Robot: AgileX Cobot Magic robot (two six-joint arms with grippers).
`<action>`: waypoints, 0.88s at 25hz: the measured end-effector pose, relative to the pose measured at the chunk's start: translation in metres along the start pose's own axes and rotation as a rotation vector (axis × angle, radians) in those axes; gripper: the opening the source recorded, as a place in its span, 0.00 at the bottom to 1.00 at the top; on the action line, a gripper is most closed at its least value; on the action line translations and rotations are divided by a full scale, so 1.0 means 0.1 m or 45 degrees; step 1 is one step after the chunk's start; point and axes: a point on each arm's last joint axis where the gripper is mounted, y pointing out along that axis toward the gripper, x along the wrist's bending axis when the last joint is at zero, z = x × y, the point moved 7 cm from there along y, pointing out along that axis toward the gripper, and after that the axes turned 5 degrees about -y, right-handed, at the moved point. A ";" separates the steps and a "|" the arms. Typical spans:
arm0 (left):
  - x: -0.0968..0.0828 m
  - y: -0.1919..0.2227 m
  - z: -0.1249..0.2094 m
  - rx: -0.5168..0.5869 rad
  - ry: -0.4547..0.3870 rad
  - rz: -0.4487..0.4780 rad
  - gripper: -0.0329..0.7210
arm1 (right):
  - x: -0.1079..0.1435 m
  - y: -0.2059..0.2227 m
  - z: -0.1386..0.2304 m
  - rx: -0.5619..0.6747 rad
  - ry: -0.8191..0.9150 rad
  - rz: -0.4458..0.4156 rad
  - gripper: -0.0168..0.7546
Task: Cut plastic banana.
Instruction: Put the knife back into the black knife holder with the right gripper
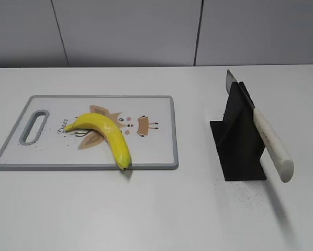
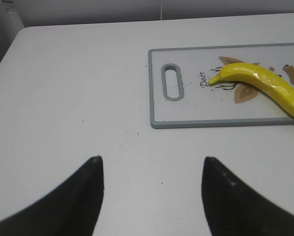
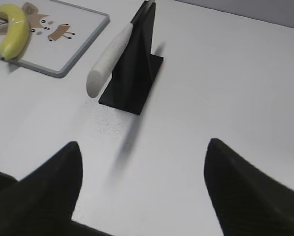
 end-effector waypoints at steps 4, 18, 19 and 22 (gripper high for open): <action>0.00 0.00 0.00 0.000 0.000 0.000 0.83 | -0.06 -0.01 0.01 0.009 0.059 0.118 0.78; 0.00 0.00 0.00 0.000 0.000 0.000 0.83 | -0.17 -0.03 0.03 0.026 0.176 0.357 0.78; 0.00 0.00 0.00 0.000 0.000 0.000 0.83 | -0.17 -0.03 0.03 0.026 0.176 0.357 0.78; 0.00 0.00 0.00 0.000 0.000 0.000 0.83 | -0.17 -0.03 0.03 0.026 0.176 0.357 0.78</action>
